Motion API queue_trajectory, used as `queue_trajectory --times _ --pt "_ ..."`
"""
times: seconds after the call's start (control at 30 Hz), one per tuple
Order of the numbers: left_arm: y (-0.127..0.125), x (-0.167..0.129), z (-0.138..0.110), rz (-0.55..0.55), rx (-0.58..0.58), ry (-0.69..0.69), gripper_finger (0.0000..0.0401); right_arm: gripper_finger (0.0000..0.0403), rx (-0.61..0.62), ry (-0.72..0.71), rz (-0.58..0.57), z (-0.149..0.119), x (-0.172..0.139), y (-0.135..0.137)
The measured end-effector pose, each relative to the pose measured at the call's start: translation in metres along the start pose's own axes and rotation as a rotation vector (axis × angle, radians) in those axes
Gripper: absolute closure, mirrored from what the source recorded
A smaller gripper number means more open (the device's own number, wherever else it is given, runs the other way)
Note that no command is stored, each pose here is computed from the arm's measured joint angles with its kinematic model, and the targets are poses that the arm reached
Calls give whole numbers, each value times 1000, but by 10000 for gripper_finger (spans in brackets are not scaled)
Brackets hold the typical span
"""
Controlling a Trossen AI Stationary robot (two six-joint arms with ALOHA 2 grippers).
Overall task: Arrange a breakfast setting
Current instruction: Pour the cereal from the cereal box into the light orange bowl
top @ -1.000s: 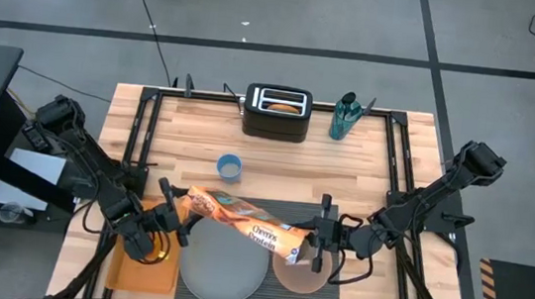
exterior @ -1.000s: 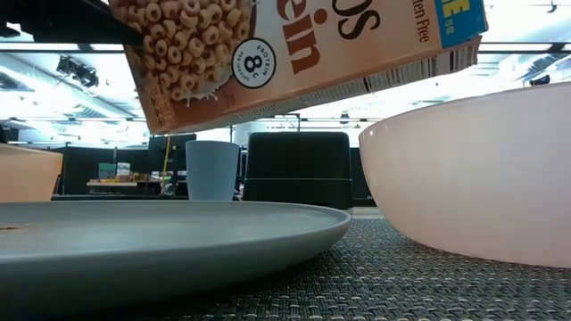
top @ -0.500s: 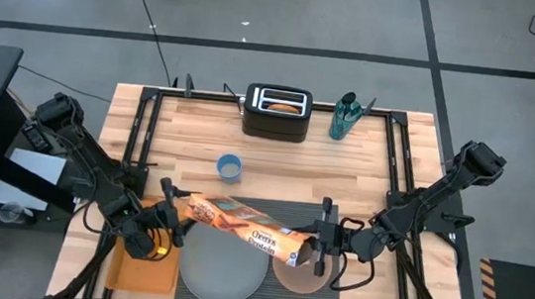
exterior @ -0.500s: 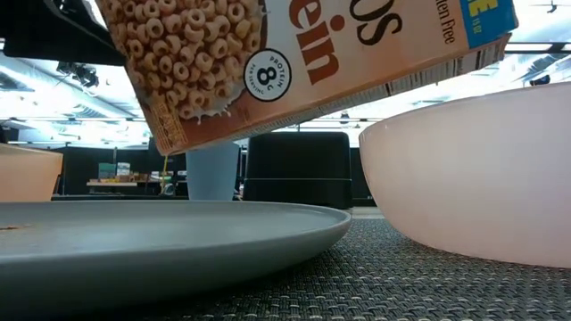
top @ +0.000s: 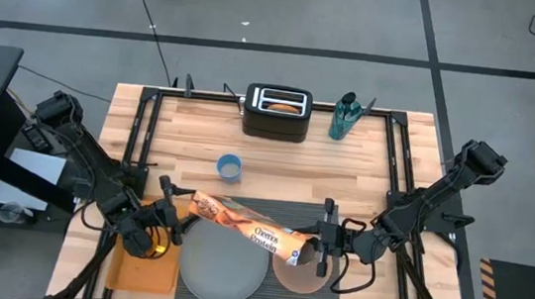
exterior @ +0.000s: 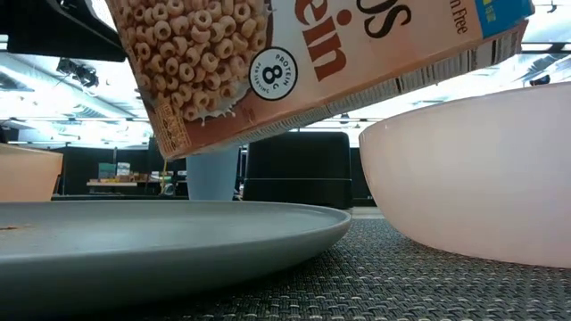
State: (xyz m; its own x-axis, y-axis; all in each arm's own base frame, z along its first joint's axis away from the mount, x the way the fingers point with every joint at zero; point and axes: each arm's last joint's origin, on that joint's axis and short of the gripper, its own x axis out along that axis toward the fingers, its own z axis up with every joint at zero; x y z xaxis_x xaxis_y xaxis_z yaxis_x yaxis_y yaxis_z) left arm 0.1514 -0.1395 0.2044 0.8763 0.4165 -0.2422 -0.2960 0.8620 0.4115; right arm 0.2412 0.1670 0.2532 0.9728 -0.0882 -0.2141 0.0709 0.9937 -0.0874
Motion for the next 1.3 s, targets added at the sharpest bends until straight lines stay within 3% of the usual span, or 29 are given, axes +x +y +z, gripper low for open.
queue_trajectory --times 0.1,0.17,0.33,0.53,0.8,1.1,1.3 --pt "-2 1 5 -58 -47 -4 97 399 -1 2 2 0 0 0" --pt "-4 2 7 -128 -39 3 97 399 -12 4 7 0 0 0" --pt "-5 2 8 -182 -14 7 97 399 -8 -6 46 3 -3 0" --pt "-6 13 20 -356 -46 -24 97 399 -10 -3 61 3 -2 0" --pt "-3 21 27 -385 -18 -66 100 398 -3 -4 58 3 -2 0" --pt "-4 22 30 -416 -40 -86 163 395 -2 -4 57 3 -2 0" --pt "-3 22 30 -415 -27 -89 214 353 -9 -6 61 3 -3 0"
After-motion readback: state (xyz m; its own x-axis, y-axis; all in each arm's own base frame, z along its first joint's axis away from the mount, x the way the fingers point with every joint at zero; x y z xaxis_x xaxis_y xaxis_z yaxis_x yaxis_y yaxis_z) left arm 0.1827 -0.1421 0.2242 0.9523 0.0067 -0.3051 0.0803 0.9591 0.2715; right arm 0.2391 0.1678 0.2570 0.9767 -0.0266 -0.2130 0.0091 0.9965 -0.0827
